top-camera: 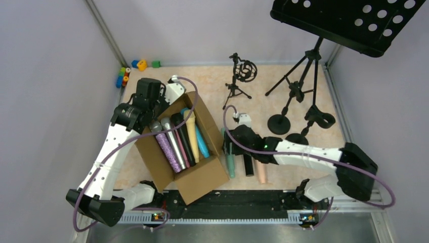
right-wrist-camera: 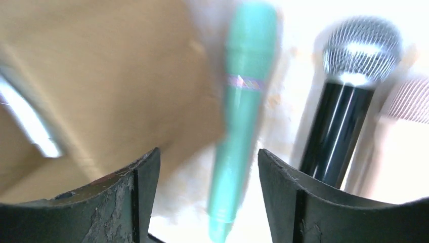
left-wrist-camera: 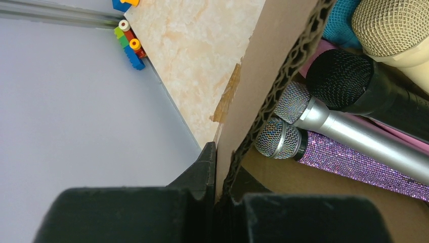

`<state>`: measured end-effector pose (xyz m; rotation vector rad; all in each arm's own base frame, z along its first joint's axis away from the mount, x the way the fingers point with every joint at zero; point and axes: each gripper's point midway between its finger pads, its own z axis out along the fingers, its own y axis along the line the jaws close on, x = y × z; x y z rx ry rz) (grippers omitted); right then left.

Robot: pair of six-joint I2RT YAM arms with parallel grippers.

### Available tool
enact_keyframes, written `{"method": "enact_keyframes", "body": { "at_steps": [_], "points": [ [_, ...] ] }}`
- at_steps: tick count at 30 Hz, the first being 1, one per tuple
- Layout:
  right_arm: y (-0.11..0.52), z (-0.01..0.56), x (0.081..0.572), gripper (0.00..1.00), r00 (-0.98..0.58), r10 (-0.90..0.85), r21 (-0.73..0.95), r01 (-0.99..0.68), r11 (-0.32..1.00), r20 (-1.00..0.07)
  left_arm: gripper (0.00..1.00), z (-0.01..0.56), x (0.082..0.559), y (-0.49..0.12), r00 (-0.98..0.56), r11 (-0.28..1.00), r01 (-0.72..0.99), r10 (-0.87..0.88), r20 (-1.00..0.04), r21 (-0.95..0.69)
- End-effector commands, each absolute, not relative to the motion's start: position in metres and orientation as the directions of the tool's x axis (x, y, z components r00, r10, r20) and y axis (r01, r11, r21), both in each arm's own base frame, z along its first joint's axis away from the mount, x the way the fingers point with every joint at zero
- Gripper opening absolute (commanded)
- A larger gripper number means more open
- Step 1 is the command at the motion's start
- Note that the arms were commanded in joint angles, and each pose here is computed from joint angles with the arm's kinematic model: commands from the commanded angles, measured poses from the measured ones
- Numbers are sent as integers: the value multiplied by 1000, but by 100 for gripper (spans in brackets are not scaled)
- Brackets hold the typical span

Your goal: Attach the microphones to the stand

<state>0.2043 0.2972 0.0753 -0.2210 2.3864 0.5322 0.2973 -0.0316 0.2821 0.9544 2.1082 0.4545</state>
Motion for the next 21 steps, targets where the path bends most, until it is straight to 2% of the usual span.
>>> {"method": "enact_keyframes", "body": {
  "at_steps": [1, 5, 10, 15, 21],
  "points": [
    [315, 204, 230, 67, -581, 167, 437, -363, 823, -797, 0, 307, 309, -42, -350, 699, 411, 713, -607, 585],
    [315, 256, 223, 58, -467, 190, 389, -377, 841, -864, 0, 307, 310, -41, -349, 695, 411, 718, -602, 590],
    [371, 291, 188, 56, -404, 142, 356, -523, 775, -904, 0, 308, 309, -40, -347, 692, 411, 720, -601, 593],
    [428, 245, 166, 56, -478, 67, 393, -627, 672, -876, 0, 310, 307, -41, -339, 691, 413, 721, -605, 592],
    [466, 187, 176, 57, -485, 5, 353, -629, 693, -874, 0, 312, 304, -41, -329, 695, 412, 716, -615, 589]
  ]
}}
